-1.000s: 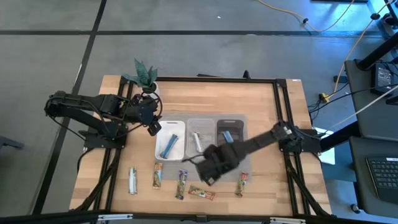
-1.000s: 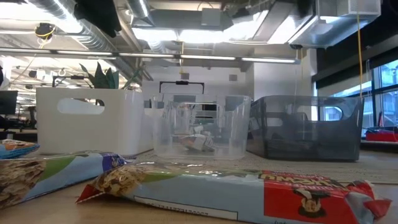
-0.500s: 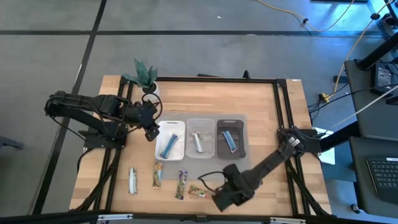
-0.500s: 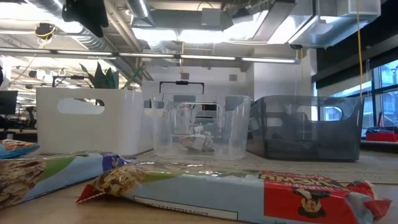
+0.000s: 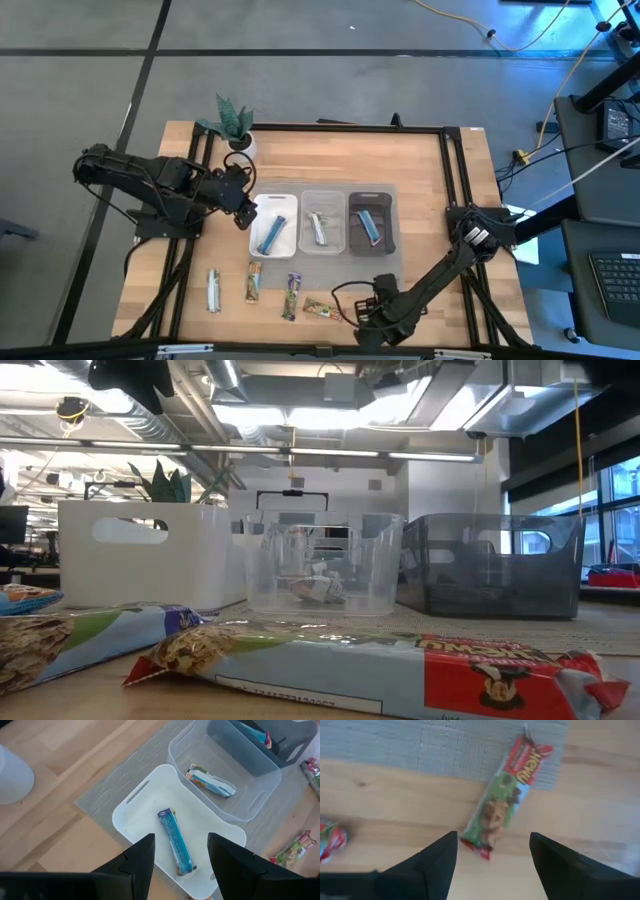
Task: Pick and place Granola Bars by type
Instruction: Put the right red granola bar into the black bin
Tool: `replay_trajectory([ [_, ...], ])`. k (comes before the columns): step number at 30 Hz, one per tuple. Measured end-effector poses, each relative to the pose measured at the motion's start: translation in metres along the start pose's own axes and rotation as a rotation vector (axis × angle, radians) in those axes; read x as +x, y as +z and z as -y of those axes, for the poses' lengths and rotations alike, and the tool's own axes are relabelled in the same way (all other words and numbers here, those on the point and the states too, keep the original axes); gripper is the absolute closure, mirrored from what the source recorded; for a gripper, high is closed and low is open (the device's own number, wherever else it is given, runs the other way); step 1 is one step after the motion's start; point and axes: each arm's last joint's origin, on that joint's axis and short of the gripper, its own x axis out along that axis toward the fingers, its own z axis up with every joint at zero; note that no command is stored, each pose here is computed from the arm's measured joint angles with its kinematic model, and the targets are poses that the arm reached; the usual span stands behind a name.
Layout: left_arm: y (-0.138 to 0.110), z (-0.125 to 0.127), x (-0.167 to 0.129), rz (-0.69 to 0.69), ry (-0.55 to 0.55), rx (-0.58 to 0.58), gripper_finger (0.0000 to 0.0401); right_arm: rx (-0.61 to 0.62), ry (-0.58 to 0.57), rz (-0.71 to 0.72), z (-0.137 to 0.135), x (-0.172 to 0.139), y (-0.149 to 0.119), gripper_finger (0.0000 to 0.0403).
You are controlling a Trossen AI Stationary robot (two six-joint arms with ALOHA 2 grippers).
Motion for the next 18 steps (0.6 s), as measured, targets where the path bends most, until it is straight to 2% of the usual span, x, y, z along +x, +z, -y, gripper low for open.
replay_trajectory([
  [7, -0.004, 0.003, -0.002, -0.004, -0.013, 0.005, 0.0228, 0.046, -0.027, 0.007, 0.003, 0.033, 0.003, 0.0153],
  [14, -0.005, 0.004, -0.002, -0.001, -0.015, 0.005, 0.0225, 0.057, 0.044, -0.048, 0.0, 0.056, 0.004, 0.0154],
  [18, -0.005, 0.004, -0.002, 0.0, -0.014, 0.003, 0.0227, 0.049, 0.057, -0.053, -0.001, 0.059, 0.003, 0.0169],
])
